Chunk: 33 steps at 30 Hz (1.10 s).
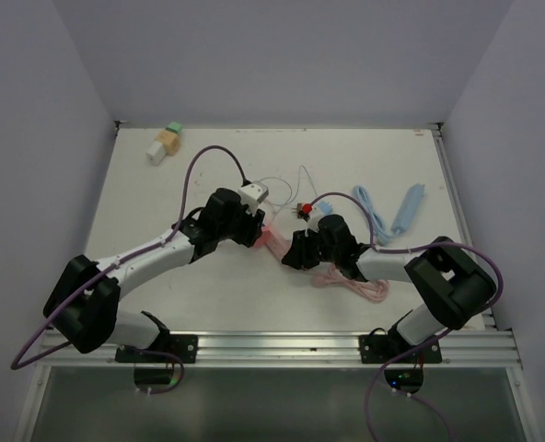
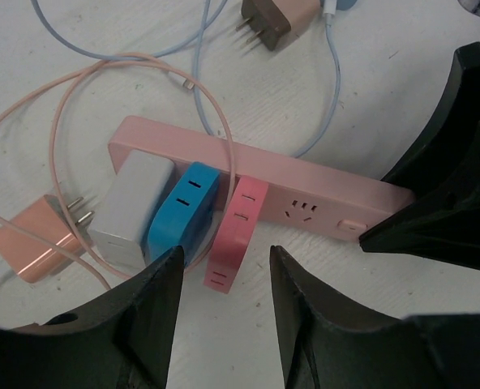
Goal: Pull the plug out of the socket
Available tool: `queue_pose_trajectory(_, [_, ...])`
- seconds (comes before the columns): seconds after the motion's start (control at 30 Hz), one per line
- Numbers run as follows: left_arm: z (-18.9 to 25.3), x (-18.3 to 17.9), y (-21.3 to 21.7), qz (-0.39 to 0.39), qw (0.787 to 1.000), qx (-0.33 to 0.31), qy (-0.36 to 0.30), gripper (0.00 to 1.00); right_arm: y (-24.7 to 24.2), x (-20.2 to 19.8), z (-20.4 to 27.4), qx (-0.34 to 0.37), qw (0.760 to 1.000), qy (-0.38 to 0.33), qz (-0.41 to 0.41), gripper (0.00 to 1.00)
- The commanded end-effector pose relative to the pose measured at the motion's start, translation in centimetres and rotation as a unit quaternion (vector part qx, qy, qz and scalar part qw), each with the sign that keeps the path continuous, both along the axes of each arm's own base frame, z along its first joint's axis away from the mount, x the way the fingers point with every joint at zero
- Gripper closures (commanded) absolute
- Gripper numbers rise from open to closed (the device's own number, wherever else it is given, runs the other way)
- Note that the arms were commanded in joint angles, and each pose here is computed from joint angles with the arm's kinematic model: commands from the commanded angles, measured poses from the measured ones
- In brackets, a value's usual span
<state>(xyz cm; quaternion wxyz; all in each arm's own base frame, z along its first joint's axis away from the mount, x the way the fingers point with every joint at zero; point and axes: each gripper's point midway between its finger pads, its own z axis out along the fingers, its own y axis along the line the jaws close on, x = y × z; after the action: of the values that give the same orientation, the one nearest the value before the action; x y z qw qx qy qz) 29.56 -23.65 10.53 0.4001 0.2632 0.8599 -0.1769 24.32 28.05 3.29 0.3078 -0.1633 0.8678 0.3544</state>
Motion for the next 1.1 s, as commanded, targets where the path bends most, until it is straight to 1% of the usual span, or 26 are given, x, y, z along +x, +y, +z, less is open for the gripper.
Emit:
queue_pose_trajectory(0.0, [0.6, -0.1, -0.9, -0.023, 1.000, 0.004, -0.002, 0.50, 2.6, 1.3, 3.8, 0.055, 0.997, -0.052, 0.033, 1.00])
queue_pose_trajectory(0.2, [-0.3, 0.4, -0.8, -0.016, 1.000, 0.022, 0.000, 0.50, 2.9, 1.1, 3.9, 0.057, 0.996, -0.053, 0.040, 1.00])
queue_pose_trajectory(0.43, [-0.3, 1.2, -1.6, -0.024, 0.999, 0.023, 0.003, 0.51, 3.1, 0.9, 4.0, 0.056, 0.996, -0.057, 0.046, 1.00])
queue_pose_trajectory(0.67, [-1.0, 0.2, -1.8, -0.042, 0.999, 0.022, 0.022, 0.58, 3.1, 1.0, 3.9, 0.053, 0.996, -0.057, 0.047, 1.00])
queue_pose_trajectory(0.7, [-1.1, 0.1, -1.7, -0.041, 0.999, 0.025, 0.024, 0.62, 3.1, 1.0, 3.9, 0.053, 0.996, -0.057, 0.047, 1.00])
queue_pose_trajectory(1.07, [-2.1, -0.7, -1.3, -0.047, 0.997, 0.035, 0.046, 0.62, 3.0, 1.1, 3.7, 0.049, 0.996, -0.058, 0.047, 1.00])
